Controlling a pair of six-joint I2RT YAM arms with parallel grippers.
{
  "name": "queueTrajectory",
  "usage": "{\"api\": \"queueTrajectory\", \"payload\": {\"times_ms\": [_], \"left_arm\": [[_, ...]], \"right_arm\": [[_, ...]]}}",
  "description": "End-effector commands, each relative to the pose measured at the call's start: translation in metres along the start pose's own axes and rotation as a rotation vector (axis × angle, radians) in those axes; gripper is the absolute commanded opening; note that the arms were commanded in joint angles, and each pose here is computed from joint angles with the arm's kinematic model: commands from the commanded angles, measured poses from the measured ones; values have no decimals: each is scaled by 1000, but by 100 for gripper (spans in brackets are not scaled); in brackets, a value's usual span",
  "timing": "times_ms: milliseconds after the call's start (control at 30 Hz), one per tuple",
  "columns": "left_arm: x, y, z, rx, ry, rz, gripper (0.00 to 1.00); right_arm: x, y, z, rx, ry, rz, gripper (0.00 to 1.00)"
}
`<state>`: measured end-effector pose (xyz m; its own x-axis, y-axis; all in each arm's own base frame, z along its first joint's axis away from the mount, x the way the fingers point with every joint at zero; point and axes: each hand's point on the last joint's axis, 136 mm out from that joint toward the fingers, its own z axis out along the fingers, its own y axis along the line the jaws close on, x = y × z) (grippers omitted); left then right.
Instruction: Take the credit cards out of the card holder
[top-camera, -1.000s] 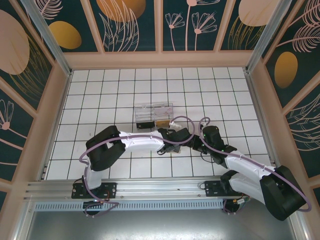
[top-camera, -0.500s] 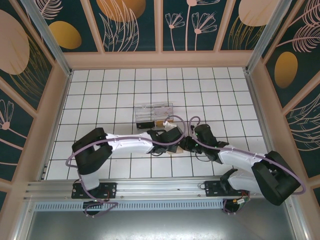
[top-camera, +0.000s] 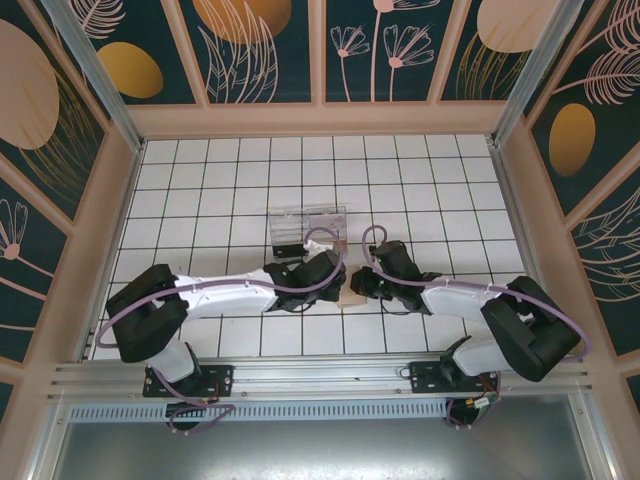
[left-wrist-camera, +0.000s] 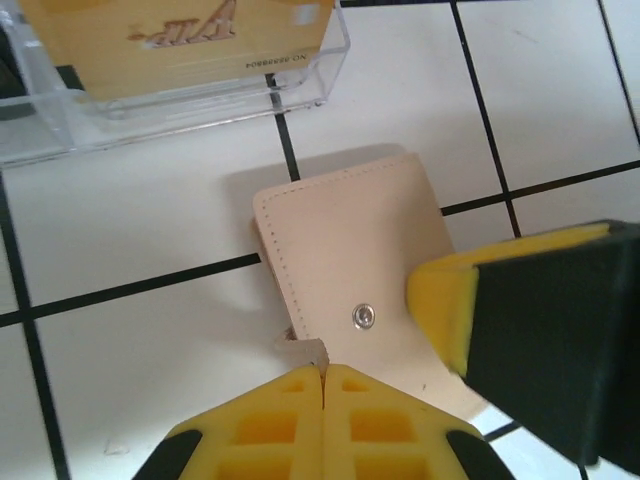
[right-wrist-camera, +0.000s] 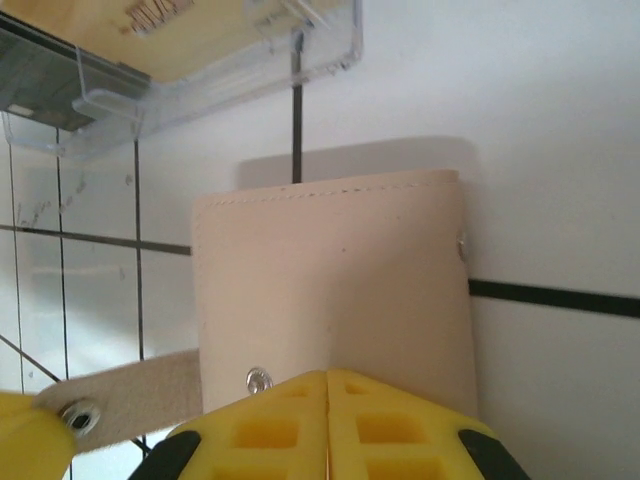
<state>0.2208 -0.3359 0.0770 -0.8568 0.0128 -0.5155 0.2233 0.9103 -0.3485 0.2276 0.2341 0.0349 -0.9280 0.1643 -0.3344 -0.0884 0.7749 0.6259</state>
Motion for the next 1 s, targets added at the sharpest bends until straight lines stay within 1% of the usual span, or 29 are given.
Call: {"api": "queueTrajectory", "payload": {"times_ms": [0,167,300,367,467,567,667,767,867,967], "left_arm": [[-27,-16,-27,77,-83,-12,0],[-46,-51,-57,231,-116,5,0],[-50,-68,-68,315,-120,9,0],[-50,-66,-65,308,-123,-5,0],[-40,-49,-52,249,-110,-33,0],[-33,-23,-47,165,-125,-70,0],[-30,11,-49,44,-150,-106,0],[-23,46,-50,-55,-149,-150,0],[-9,86,-51,-168,-139,-203,0],[9,113,-51,-237,-123,-230,0]], "right_arm": [[-6,-7,-5,64,-31,-19,14],[-34,2,-33,91,-151,-47,27],[-45,-3,-51,103,-205,-35,30],[-46,-7,-55,106,-209,-22,31],[-41,-9,-55,89,-200,-13,32],[-33,-4,-51,42,-176,-13,34],[-29,5,-49,-13,-158,-25,36],[-27,13,-47,-39,-153,-43,38],[-25,16,-44,-42,-143,-50,39],[-21,20,-37,-51,-118,-60,39]]}}
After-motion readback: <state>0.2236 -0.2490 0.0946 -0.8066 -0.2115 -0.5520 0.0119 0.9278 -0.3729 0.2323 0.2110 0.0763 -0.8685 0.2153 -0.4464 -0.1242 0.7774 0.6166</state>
